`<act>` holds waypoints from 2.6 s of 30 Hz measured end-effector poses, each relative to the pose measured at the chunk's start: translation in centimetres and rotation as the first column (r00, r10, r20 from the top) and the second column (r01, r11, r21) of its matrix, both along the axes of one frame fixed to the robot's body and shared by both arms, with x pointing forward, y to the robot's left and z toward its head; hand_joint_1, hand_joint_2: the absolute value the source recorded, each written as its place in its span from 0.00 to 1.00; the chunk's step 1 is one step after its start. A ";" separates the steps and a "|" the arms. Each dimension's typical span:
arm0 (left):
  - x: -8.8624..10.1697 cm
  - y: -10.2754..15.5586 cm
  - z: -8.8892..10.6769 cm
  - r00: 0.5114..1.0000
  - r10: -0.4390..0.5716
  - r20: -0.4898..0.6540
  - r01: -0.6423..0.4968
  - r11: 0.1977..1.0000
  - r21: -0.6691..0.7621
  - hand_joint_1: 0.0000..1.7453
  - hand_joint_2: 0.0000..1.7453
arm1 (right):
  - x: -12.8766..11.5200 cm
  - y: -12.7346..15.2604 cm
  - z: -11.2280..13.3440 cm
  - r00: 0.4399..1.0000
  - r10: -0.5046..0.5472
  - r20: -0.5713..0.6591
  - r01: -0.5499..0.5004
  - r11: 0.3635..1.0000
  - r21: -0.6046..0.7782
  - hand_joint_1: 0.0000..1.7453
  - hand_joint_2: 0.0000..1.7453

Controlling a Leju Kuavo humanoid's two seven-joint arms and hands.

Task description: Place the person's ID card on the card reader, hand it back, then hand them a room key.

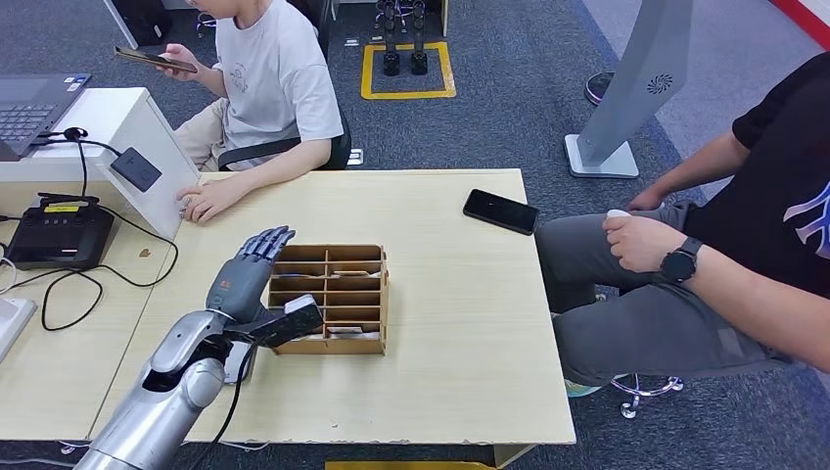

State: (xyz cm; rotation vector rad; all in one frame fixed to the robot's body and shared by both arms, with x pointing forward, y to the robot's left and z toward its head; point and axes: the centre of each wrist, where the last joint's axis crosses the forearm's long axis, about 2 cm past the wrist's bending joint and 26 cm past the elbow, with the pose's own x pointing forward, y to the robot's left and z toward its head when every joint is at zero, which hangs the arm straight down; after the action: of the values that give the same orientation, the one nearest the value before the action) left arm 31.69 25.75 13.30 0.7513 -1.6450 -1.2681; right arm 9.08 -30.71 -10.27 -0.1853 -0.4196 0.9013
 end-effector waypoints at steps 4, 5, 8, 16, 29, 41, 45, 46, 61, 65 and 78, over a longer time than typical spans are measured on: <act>0.1 0.0 -0.1 1.000 -0.008 -0.025 0.008 1.000 0.010 0.45 1.00 | 0.1 0.0 0.0 1.000 -0.005 0.002 0.005 1.000 0.000 0.00 0.00; 0.1 0.0 -0.2 0.999 -0.012 -0.036 0.012 1.000 0.011 0.64 1.00 | 0.1 0.0 0.0 1.000 -0.005 0.002 0.005 1.000 0.000 0.00 0.00; 0.2 0.1 -0.2 0.998 -0.023 -0.063 0.024 1.000 0.009 1.00 1.00 | 0.2 0.0 0.0 1.000 0.000 0.002 0.000 1.000 -0.003 0.00 0.00; 0.7 0.2 -0.1 0.995 -0.037 -0.093 0.039 0.999 0.017 1.00 1.00 | 0.4 -0.1 0.1 1.000 -0.005 0.006 0.005 1.000 -0.003 0.00 0.00; 0.7 0.2 -0.1 0.994 -0.034 -0.100 0.035 0.999 0.009 1.00 1.00 | 0.6 -0.2 0.1 1.000 -0.003 0.010 0.003 1.000 -0.005 0.00 0.00; 0.7 0.2 -0.1 0.992 -0.046 -0.119 0.043 0.998 -0.035 1.00 1.00 | 0.6 -0.1 0.1 1.000 -0.007 0.005 0.007 1.000 -0.004 0.00 0.00; 0.9 0.5 0.7 0.990 -0.077 -0.117 0.063 0.991 -0.119 1.00 1.00 | 0.4 -0.2 0.1 1.000 -0.020 0.007 0.020 1.000 -0.002 0.00 0.00; 1.0 0.8 1.3 0.990 -0.091 -0.106 0.074 0.985 -0.153 1.00 1.00 | 0.3 -0.2 0.1 1.000 -0.025 0.007 0.025 1.000 -0.002 0.00 0.00; 3.3 6.8 19.3 0.930 -0.212 0.299 0.313 0.884 -0.347 1.00 1.00 | -1.2 -1.0 -0.2 0.998 -0.063 0.005 0.063 0.998 0.005 0.00 0.00; 2.6 7.9 21.5 0.909 -0.203 0.364 0.329 0.885 -0.329 1.00 1.00 | -1.5 -1.0 -0.2 0.998 -0.064 0.005 0.064 0.998 0.007 0.00 0.00; 3.6 10.0 20.3 0.882 0.166 0.441 -0.111 0.983 -0.147 1.00 1.00 | -1.6 -1.0 -0.3 0.997 -0.078 0.011 0.078 0.997 0.003 0.00 0.00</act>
State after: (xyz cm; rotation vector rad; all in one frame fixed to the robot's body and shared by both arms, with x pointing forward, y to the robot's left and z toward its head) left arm 35.32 35.77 33.57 1.1324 -1.9741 -0.9255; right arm 7.51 -31.74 -10.52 -0.2030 -0.4212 0.8232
